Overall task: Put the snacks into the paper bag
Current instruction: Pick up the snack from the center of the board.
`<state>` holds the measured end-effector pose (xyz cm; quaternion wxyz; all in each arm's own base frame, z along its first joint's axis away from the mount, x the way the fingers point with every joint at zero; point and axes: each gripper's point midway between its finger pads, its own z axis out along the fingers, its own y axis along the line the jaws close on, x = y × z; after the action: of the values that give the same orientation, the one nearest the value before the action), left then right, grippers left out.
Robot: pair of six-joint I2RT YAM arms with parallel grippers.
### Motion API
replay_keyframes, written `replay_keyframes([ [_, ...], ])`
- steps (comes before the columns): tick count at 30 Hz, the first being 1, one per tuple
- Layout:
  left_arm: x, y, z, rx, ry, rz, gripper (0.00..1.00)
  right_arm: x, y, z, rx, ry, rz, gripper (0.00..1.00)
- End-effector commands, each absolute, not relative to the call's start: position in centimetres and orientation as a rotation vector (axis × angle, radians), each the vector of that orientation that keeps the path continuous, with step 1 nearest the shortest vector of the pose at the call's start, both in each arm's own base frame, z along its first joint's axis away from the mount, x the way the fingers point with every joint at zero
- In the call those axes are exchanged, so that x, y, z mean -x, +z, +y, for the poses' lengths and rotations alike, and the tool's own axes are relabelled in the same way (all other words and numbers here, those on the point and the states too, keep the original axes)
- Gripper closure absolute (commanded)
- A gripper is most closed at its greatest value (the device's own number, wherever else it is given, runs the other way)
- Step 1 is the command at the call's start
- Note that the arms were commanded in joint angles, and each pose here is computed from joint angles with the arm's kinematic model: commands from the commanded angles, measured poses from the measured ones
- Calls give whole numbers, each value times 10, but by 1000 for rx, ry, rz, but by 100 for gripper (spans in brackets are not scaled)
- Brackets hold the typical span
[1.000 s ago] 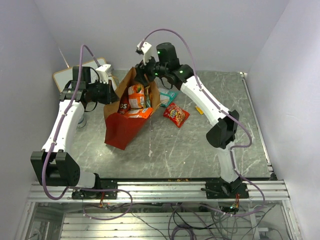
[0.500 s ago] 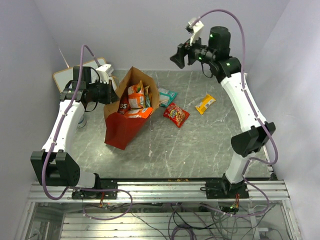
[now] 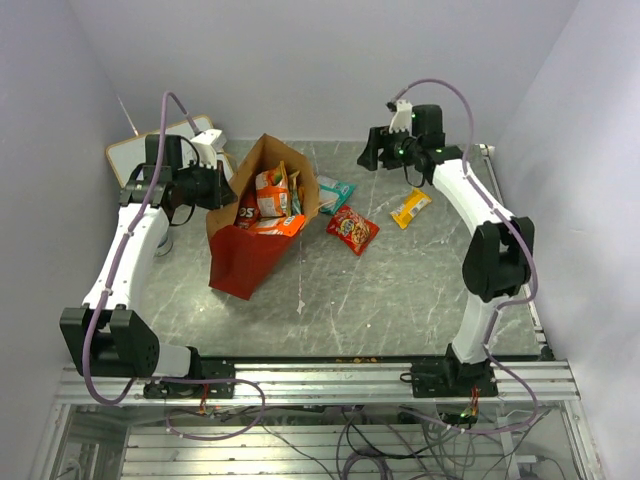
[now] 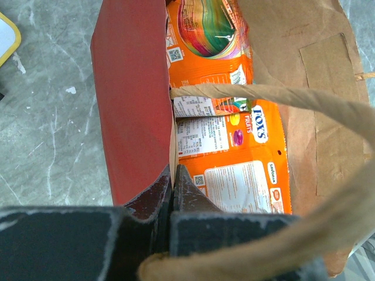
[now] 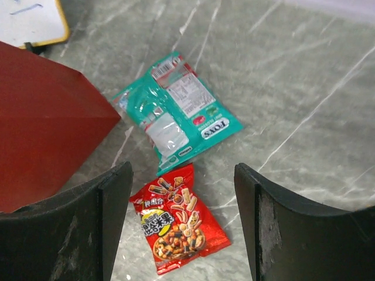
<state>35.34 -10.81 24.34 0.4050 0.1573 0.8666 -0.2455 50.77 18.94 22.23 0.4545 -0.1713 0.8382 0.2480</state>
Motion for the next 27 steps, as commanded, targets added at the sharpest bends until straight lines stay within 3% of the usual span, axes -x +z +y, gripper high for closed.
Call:
replay_keyframes([
  [1, -353, 266, -115, -437, -622, 2089, 93, -529, 185, 194, 263, 647, 2109, 30],
  [11, -349, 268, -113, -433, -605, 2075, 93, -550, 98, 210, 108, 763, 2223, 37],
  [27, -350, 266, -114, -431, -613, 2082, 93, -554, 37, 219, 6, 842, 2329, 53],
])
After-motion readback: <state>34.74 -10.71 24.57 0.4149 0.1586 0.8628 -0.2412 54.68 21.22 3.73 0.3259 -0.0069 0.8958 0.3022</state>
